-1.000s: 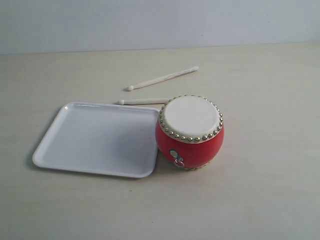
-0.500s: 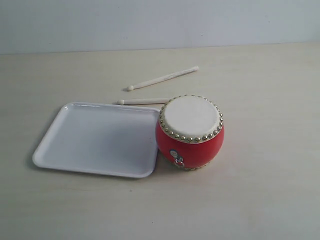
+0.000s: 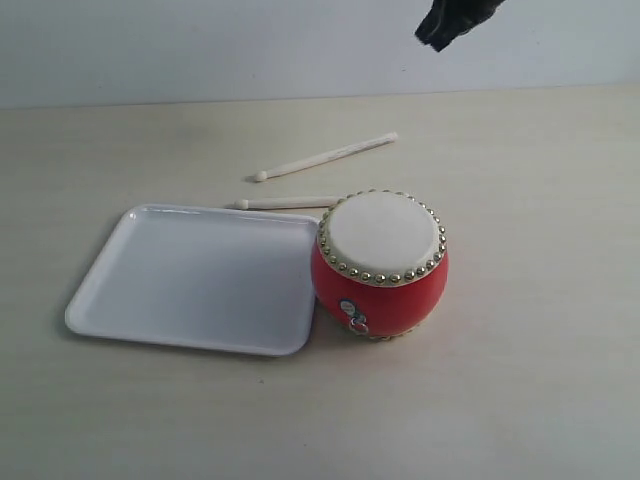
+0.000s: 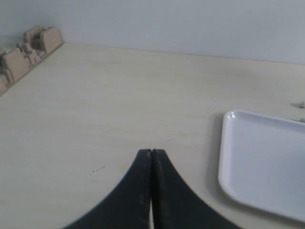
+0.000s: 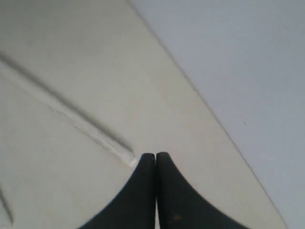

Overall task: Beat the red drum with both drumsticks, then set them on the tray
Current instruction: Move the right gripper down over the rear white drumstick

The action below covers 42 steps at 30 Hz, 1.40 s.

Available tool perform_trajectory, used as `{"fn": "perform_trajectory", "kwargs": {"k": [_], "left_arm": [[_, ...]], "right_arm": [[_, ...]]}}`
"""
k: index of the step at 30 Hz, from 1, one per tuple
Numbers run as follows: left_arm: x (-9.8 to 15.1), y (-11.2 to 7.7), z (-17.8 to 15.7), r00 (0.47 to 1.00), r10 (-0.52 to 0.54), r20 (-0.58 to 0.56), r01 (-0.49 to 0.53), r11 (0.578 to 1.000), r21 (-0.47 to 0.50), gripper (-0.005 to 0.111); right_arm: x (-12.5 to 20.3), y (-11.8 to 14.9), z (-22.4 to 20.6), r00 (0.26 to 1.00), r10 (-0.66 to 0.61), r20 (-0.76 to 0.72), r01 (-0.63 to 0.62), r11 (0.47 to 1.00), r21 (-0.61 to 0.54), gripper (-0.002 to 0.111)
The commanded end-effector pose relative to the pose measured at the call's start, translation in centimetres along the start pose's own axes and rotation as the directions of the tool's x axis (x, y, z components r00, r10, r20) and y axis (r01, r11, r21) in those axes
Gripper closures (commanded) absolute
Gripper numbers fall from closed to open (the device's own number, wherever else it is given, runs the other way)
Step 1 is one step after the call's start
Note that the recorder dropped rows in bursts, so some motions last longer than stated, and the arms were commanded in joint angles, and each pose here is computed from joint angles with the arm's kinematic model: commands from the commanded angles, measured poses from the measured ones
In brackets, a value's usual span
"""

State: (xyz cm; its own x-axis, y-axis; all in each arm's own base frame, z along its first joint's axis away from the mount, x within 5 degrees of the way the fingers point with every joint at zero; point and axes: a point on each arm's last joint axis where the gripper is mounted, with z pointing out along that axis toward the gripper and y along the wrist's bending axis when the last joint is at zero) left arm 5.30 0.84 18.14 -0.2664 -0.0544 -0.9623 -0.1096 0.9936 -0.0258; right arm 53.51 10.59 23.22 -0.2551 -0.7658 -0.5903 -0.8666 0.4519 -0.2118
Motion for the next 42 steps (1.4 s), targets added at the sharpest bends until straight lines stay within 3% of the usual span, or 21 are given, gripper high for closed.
{"fn": "perform_trajectory", "kwargs": {"k": [1, 4, 7, 10, 17, 24, 27, 42], "left_arm": [[0.0, 0.0, 0.0, 1.0, -0.005, 0.01, 0.005, 1.0, 0.001, 0.107], [0.0, 0.0, 0.0, 1.0, -0.005, 0.01, 0.005, 1.0, 0.001, 0.107], [0.0, 0.0, 0.0, 1.0, -0.005, 0.01, 0.005, 1.0, 0.001, 0.107], [0.0, 0.0, 0.0, 1.0, -0.005, 0.01, 0.005, 1.0, 0.001, 0.107], [0.0, 0.0, 0.0, 1.0, -0.005, 0.01, 0.005, 1.0, 0.001, 0.107], [0.0, 0.0, 0.0, 1.0, -0.005, 0.01, 0.005, 1.0, 0.001, 0.107], [0.0, 0.0, 0.0, 1.0, -0.005, 0.01, 0.005, 1.0, 0.001, 0.107], [0.0, 0.0, 0.0, 1.0, -0.005, 0.01, 0.005, 1.0, 0.001, 0.107]], "right_arm": [[-2.5, 3.8, 4.0, 0.913, -0.407, 0.034, 0.408, 0.906, -0.111, 0.108], [-4.3, 6.9, 6.5, 0.806, -0.592, 0.011, 0.586, 0.795, -0.158, 0.108], [-5.3, 9.2, 8.4, 0.658, -0.74, -0.138, 0.714, 0.672, -0.196, 0.108], [-6.0, 10.0, 9.9, 0.579, -0.788, -0.21, 0.776, 0.612, -0.153, 0.108], [-4.9, 10.0, 11.4, 0.576, -0.782, -0.24, 0.769, 0.617, -0.164, 0.085], [-4.3, 10.1, 12.7, 0.587, -0.773, -0.239, 0.762, 0.628, -0.158, 0.076], [-4.2, 10.1, 12.8, 0.604, -0.759, -0.242, 0.75, 0.645, -0.15, 0.064], [-3.5, 9.6, 12.9, 0.622, -0.718, -0.311, 0.717, 0.683, -0.142, 0.065]]}}
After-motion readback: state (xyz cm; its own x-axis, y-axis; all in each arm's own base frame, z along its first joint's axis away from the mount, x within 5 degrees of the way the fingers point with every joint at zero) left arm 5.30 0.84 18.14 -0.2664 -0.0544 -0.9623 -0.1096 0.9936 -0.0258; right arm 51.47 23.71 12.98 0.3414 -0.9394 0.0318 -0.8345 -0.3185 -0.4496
